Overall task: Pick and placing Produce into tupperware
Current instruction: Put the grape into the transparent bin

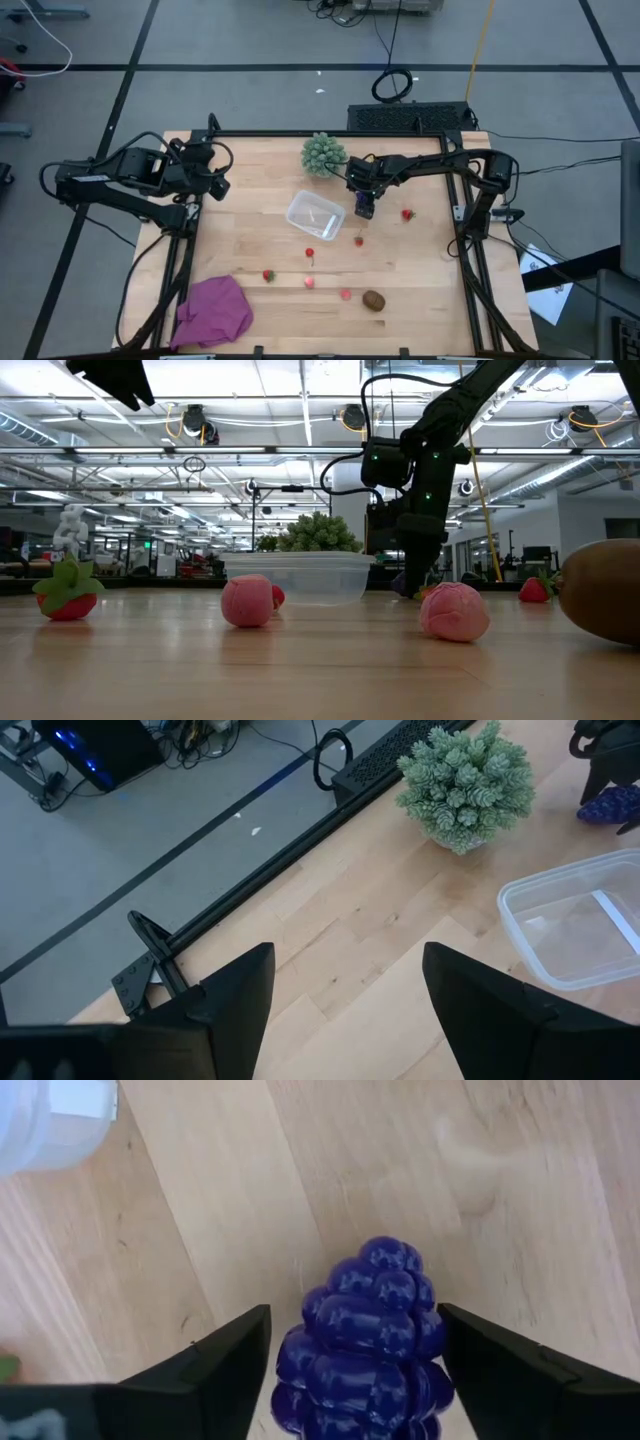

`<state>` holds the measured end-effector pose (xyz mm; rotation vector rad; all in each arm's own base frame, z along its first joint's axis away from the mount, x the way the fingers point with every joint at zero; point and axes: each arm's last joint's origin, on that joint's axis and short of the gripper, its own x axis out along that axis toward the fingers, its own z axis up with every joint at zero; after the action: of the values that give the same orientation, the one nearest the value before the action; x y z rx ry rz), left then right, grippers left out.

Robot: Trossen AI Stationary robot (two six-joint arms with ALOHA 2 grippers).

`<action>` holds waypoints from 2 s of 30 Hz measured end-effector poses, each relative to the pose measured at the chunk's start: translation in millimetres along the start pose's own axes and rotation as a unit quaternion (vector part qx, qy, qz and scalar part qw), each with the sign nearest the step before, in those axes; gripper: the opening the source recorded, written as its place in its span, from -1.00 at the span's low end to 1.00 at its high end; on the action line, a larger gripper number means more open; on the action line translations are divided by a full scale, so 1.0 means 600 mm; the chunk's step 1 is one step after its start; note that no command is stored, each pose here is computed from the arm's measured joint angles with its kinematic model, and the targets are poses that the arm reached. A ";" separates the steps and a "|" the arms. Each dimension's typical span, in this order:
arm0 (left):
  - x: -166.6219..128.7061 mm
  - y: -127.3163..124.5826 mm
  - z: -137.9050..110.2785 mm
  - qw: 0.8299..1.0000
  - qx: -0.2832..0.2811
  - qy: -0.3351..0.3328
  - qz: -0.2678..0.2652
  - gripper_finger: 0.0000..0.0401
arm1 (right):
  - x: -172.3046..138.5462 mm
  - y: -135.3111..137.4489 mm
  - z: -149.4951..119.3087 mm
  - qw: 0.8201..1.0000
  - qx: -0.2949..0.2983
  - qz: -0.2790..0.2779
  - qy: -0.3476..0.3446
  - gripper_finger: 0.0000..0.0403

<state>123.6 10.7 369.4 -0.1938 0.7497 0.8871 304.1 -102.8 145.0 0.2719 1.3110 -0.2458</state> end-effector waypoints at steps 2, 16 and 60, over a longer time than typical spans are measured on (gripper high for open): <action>0.000 0.000 0.000 1.000 0.000 0.000 0.000 0.28 | 0.000 0.000 0.000 1.000 0.000 0.000 0.000 0.26; 0.000 0.000 0.000 1.000 0.000 0.000 0.000 0.28 | -0.001 0.000 0.000 1.000 -0.002 0.000 0.000 0.06; 0.000 -0.004 0.002 1.000 0.010 0.002 -0.019 0.28 | -0.053 0.199 0.139 0.962 -0.217 0.083 -0.141 0.07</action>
<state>126.2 9.8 370.0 -0.1922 0.7552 0.8427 412.0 -17.0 202.5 -0.0282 1.0203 0.1441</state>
